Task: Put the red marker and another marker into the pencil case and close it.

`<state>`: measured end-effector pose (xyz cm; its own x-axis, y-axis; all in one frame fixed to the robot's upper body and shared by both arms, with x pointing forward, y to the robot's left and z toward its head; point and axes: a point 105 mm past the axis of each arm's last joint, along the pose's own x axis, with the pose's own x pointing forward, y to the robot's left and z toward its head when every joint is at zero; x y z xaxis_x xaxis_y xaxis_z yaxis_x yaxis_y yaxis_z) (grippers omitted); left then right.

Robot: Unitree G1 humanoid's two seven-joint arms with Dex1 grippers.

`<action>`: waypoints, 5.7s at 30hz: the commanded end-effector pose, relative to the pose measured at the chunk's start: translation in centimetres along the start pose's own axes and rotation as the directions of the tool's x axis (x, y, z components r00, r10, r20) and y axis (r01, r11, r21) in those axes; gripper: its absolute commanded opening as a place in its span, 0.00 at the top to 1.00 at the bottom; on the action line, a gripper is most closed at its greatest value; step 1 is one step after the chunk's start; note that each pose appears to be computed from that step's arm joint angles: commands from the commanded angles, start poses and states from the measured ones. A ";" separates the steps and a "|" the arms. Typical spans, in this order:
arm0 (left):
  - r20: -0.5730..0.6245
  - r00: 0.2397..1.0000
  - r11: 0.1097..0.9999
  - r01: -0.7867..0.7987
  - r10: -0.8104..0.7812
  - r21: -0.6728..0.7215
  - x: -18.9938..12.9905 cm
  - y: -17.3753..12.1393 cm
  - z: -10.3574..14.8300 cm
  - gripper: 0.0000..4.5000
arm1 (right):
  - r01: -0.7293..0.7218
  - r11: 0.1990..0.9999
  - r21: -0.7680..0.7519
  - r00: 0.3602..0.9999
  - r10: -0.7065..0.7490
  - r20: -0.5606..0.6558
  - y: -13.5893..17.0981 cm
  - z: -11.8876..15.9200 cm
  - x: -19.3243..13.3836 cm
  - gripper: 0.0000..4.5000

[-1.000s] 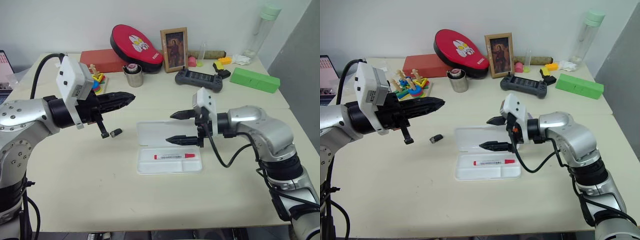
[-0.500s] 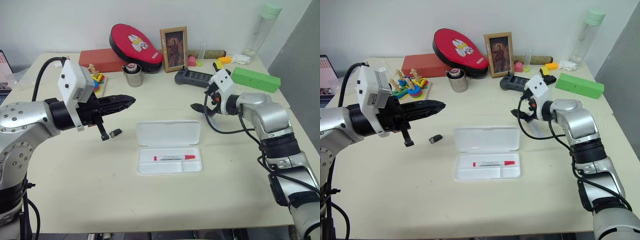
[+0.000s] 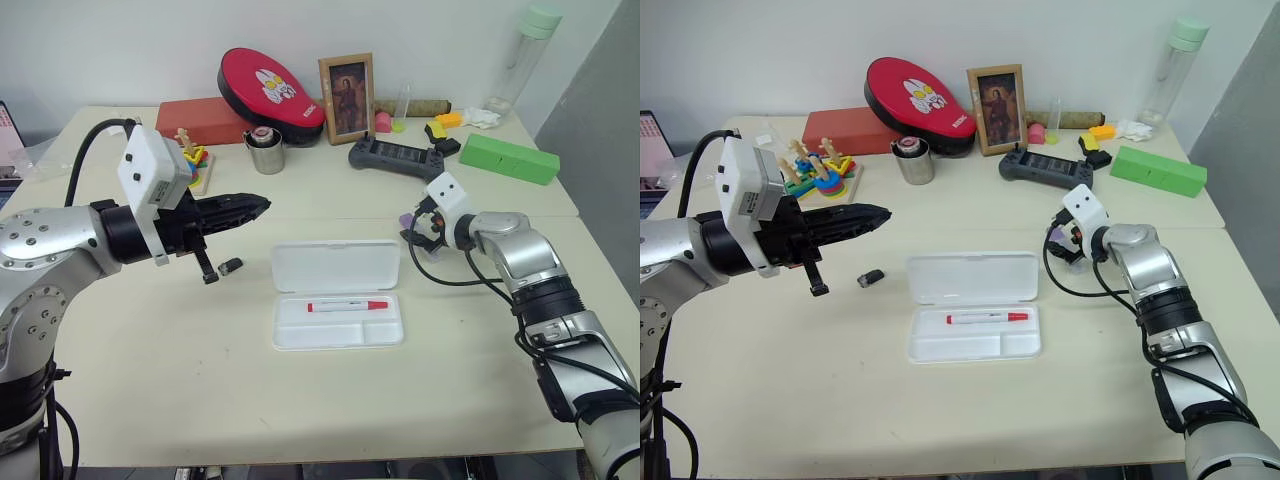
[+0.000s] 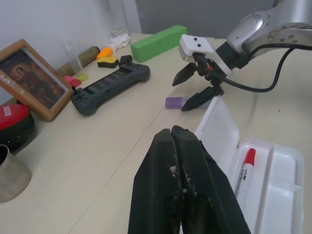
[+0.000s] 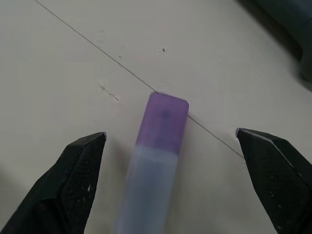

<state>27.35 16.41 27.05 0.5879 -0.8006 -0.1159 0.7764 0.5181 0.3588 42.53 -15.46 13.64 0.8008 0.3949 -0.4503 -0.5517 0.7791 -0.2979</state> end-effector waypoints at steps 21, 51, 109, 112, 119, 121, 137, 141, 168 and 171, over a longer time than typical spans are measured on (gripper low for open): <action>0.033 0.999 0.998 -0.016 0.014 0.059 -0.2 0.0 1.3 1.00 | 0.021 0.997 0.081 1.000 -0.020 -0.014 -0.8 -0.4 -0.2 0.76; -0.133 0.967 0.976 0.216 -0.218 -0.034 -1.3 -4.3 -1.9 1.00 | -0.652 0.658 -0.376 0.603 0.751 0.268 14.9 11.2 -11.5 0.76; -0.112 0.994 1.000 0.001 -0.004 -0.029 -2.4 1.2 -2.8 1.00 | -0.730 0.619 -0.289 0.567 0.785 0.250 16.4 9.5 -9.7 0.22; -0.140 0.989 0.998 -0.051 0.047 -0.027 -3.5 1.9 -3.4 1.00 | -0.697 0.642 -0.319 0.578 0.767 0.278 15.4 10.4 -10.5 0.22; -0.166 0.968 0.981 -0.193 0.188 -0.016 -4.8 4.0 -4.7 1.00 | -0.618 0.715 -0.325 0.630 0.699 0.339 13.3 12.0 -10.6 0.22; -0.243 0.942 0.967 -0.250 0.232 -0.047 -5.5 4.5 -6.1 1.00 | -0.599 0.733 -0.321 0.642 0.680 0.354 12.7 12.4 -10.4 0.22; -0.323 0.922 0.967 -0.246 0.214 -0.062 -5.0 4.6 -9.9 0.35 | -0.569 0.744 -0.350 0.641 0.668 0.377 13.0 13.2 -10.5 0.22; -0.320 0.926 0.970 -0.232 0.199 -0.067 -4.0 4.7 -11.2 0.35 | -0.568 0.747 -0.346 0.646 0.665 0.374 13.0 13.0 -10.4 0.22; -0.351 0.915 0.930 -0.288 0.197 -0.230 -0.6 6.7 -17.7 0.35 | -0.542 0.772 -0.331 0.681 0.635 0.366 12.5 12.5 -10.5 0.22; -0.353 0.915 0.927 -0.290 0.196 -0.238 -0.3 6.6 -18.0 0.35 | -0.543 0.772 -0.331 0.680 0.635 0.366 12.5 12.5 -10.5 0.22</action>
<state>36.04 25.51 12.32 0.7615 -0.5286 -0.3751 0.6066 0.7851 0.1251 30.73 -3.77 24.20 0.2856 0.9345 -0.2127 -0.9441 0.2361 -0.2302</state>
